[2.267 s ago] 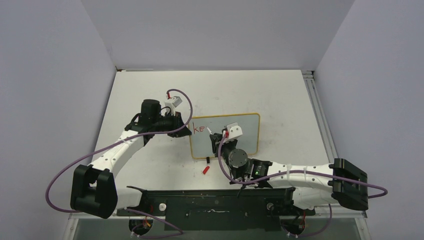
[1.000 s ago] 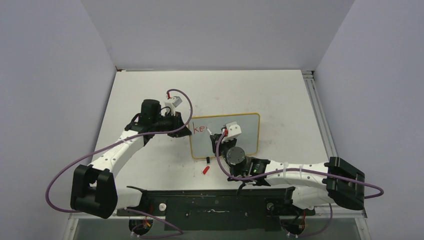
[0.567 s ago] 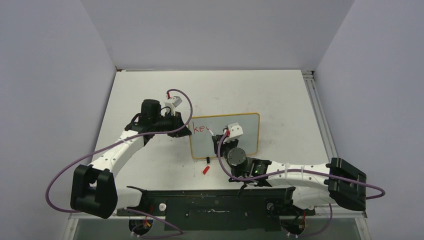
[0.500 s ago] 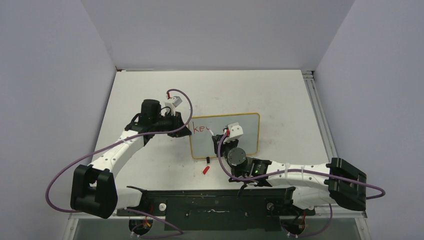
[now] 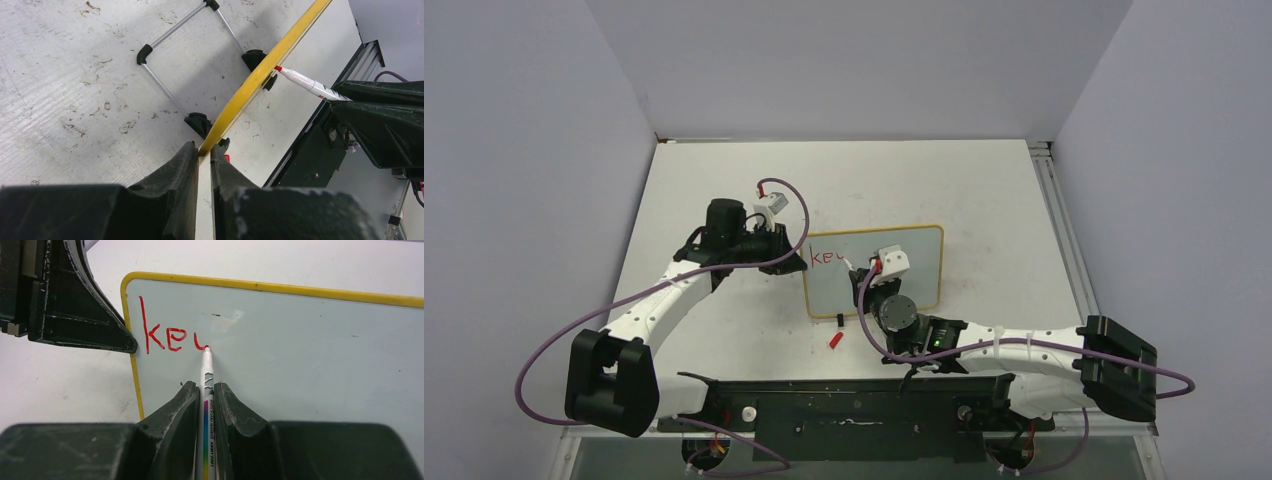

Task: Write a sentence on the whiteboard

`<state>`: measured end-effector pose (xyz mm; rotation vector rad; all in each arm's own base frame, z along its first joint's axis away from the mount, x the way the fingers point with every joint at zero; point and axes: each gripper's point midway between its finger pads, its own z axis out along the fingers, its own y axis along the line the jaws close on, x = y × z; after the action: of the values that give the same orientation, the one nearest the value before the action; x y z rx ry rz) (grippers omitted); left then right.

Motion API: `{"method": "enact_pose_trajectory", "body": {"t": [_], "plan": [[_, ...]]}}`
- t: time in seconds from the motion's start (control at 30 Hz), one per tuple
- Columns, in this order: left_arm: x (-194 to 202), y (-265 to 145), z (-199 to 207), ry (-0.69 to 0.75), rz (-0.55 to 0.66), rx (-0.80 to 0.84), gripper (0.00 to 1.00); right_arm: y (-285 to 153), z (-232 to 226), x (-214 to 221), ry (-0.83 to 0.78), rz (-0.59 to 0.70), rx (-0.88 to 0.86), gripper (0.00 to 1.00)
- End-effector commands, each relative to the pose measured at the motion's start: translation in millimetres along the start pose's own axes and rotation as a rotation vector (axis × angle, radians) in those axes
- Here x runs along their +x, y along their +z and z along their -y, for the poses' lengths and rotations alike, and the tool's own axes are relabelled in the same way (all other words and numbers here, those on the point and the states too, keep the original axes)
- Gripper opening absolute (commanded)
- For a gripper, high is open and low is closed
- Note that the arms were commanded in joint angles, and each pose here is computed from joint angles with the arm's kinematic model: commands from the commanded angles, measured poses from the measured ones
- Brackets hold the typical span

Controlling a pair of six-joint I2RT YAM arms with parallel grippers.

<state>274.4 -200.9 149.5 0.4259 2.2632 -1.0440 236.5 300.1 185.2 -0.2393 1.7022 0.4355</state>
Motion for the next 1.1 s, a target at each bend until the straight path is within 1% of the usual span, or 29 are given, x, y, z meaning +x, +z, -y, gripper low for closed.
{"method": "enact_pose_trajectory", "body": {"t": [0.0, 0.67, 1.07], "plan": [[-18.2, -7.0, 17.7, 0.047, 0.048, 0.044, 0.0, 4.5, 1.2, -26.7, 0.034, 0.072, 0.033, 0.05], [-19.0, -7.2, 18.1, 0.048, 0.05, 0.045, 0.0, 10.5, -7.9, -30.7, 0.03, 0.083, 0.01, 0.05], [-19.6, -7.1, 18.2, 0.049, 0.051, 0.045, 0.0, 13.1, -12.8, -21.4, 0.023, 0.059, -0.008, 0.05]]}}
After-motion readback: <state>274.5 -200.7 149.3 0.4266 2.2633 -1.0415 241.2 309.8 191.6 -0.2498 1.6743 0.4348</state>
